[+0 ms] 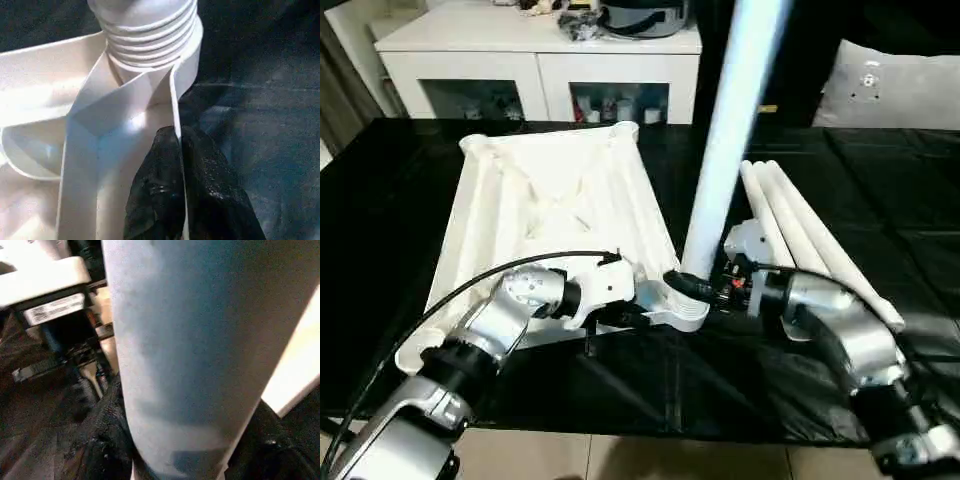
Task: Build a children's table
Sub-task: Insert table leg to table base
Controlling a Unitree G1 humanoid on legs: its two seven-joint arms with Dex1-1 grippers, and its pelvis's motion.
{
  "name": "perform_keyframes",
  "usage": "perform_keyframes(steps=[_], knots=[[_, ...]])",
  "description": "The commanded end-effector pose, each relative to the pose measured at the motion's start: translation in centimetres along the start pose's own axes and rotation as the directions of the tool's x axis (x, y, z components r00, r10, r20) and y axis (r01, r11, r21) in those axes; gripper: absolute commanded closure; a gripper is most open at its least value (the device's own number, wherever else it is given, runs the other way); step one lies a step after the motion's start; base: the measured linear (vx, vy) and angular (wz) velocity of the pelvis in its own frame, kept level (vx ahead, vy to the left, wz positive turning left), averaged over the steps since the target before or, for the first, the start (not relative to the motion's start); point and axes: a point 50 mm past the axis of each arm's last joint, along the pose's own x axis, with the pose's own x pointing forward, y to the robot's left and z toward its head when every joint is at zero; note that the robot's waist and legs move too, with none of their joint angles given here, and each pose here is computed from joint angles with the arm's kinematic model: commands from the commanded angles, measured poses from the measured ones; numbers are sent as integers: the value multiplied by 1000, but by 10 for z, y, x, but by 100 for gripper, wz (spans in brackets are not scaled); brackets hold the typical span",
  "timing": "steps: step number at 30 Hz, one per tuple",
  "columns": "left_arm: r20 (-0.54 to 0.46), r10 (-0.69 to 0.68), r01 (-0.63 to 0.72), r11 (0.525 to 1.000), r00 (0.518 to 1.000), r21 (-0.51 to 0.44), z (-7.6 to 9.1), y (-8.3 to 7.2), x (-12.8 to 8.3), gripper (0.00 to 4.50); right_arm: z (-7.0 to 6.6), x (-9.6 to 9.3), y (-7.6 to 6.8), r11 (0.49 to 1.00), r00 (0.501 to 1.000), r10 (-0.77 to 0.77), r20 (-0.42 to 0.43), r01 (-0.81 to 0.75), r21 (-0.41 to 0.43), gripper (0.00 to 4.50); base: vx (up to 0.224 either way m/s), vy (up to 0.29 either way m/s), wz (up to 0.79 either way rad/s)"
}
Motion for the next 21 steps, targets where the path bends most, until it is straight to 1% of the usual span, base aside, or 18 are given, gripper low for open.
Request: perform_keyframes(steps=[1, 5, 9, 11, 13, 15, 16, 17, 19, 21], knots=[[-78, -1, 3, 1000, 997, 29, -6, 5, -9, 450, -48, -7, 10, 992, 975, 34, -222, -6, 127, 262, 0, 0, 0], [-87, 6, -5, 1000, 996, 13, -10, 6, -13, 450, -50, -5, 15, 988, 974, 71, -214, -38, 152, 262, 0, 0, 0], [-85, 6, -7, 1000, 996, -4, -12, 5, -15, 450, -51, -3, 17, 985, 978, 68, -199, -34, 169, 262, 0, 0, 0], [-71, 8, -10, 1000, 997, -25, -13, 3, -15, 450, -51, -1, 17, 986, 981, 39, -192, -6, 169, 262, 0, 0, 0], [-50, 17, -20, 998, 999, -52, -14, -2, -14, 450, -51, 1, 16, 984, 981, -13, -195, 47, 172, 262, 0, 0, 0], [-43, 54, -58, 993, 998, -101, -17, -7, -10, 450, -54, 5, 11, 969, 971, -116, -208, 157, 193, 262, 0, 0, 0], [-39, 93, -97, 985, 995, -146, -18, -11, -6, 450, -54, 8, 7, 953, 960, -186, -209, 228, 199, 262, 0, 0, 0], [-38, 104, -109, 981, 994, -159, -18, -12, -5, 450, -54, 9, 6, 949, 957, -203, -206, 245, 200, 262, 0, 0, 0], [-34, 162, -165, 956, 986, -243, -12, -17, 3, 450, -53, 14, -2, 907, 919, -326, -220, 370, 203, 262, 0, 0, 0], [-32, 188, -190, 943, 982, -273, -7, -18, 6, 450, -53, 17, -6, 882, 898, -376, -229, 422, 208, 262, 0, 0, 0]])
